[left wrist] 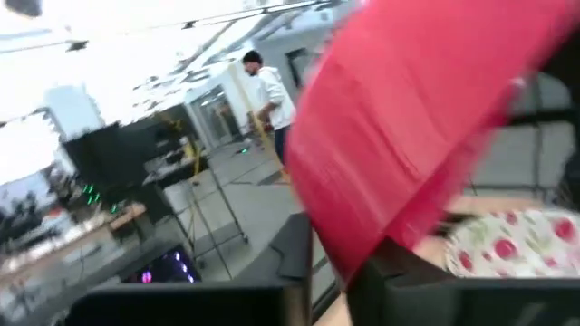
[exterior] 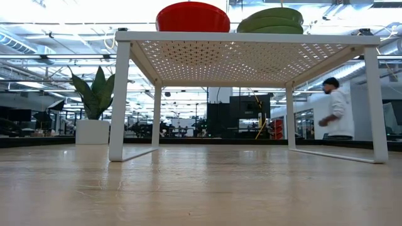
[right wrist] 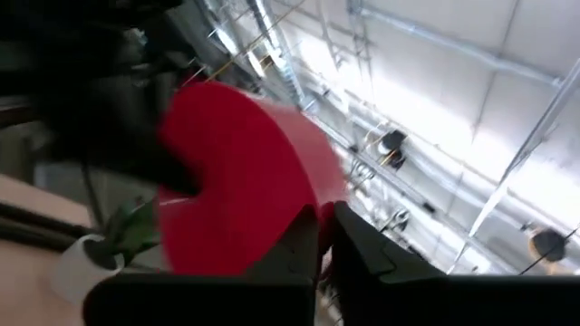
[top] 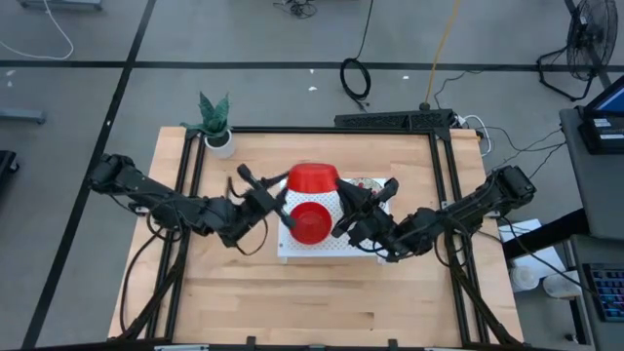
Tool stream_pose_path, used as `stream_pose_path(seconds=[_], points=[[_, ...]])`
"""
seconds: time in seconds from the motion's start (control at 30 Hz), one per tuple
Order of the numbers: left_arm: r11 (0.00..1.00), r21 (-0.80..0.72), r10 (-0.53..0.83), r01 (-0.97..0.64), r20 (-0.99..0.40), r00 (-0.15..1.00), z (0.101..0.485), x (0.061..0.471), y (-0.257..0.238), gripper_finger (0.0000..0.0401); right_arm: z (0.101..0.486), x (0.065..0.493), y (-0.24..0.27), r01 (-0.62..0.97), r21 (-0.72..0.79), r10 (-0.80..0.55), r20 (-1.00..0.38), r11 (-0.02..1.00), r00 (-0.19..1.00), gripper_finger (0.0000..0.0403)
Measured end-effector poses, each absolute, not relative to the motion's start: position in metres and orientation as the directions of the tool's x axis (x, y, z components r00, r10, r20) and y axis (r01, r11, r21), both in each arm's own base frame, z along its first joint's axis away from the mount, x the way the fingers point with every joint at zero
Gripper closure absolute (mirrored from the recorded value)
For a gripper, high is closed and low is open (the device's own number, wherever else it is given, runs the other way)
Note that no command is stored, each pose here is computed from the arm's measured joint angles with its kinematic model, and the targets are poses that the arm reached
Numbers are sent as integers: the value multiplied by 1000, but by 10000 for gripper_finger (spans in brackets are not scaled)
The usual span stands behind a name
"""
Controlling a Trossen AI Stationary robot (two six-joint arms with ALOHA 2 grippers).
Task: Pick & Place Mini bowls
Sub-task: Stack the red bowl on top of the stacked red bowls on the shelf
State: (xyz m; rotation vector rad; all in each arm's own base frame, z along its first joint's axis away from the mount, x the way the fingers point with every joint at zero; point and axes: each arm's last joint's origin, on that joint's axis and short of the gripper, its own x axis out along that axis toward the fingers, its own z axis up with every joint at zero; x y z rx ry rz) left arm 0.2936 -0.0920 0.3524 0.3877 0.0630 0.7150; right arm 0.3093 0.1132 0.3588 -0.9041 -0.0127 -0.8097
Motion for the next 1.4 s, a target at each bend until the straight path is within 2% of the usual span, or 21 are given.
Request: stream_pose_path(seconds=[0.07, 0.2, 0.3, 0.47, 0.63, 0.97, 1.1, 1.23, 1.4], points=[[678, 329, 673, -658, 83, 735, 356, 292, -92, 381, 355, 311, 115, 623, -683, -634, 296, 382, 714, 383], [632, 363, 708, -685, 90, 701, 360, 287, -95, 379, 346, 313, 122, 596, -675, -656, 217, 435, 723, 346], [606, 406, 713, -684, 103, 693, 366, 283, -95, 394, 335, 313, 130, 564, -692, -685, 139, 449, 715, 316], [589, 359, 744, -724, 107, 659, 390, 269, -94, 395, 315, 302, 152, 516, -722, -712, 47, 460, 700, 284], [547, 376, 787, -747, 71, 613, 427, 261, -94, 397, 301, 279, 167, 492, -703, -666, 35, 514, 745, 279], [651, 318, 719, -689, 35, 695, 511, 258, -80, 398, 313, 209, 151, 585, -455, -629, 65, 672, 774, 297], [759, 270, 619, -593, -16, 785, 528, 260, -64, 398, 316, 183, 141, 562, -359, -568, 100, 745, 817, 302], [906, 141, 419, -400, -165, 893, 529, 268, -41, 398, 311, 166, 131, 502, -302, -481, 148, 810, 864, 303], [964, -75, 200, -256, -432, 879, 510, 277, -5, 398, 309, 154, 123, 479, -242, -450, 166, 844, 877, 303]])
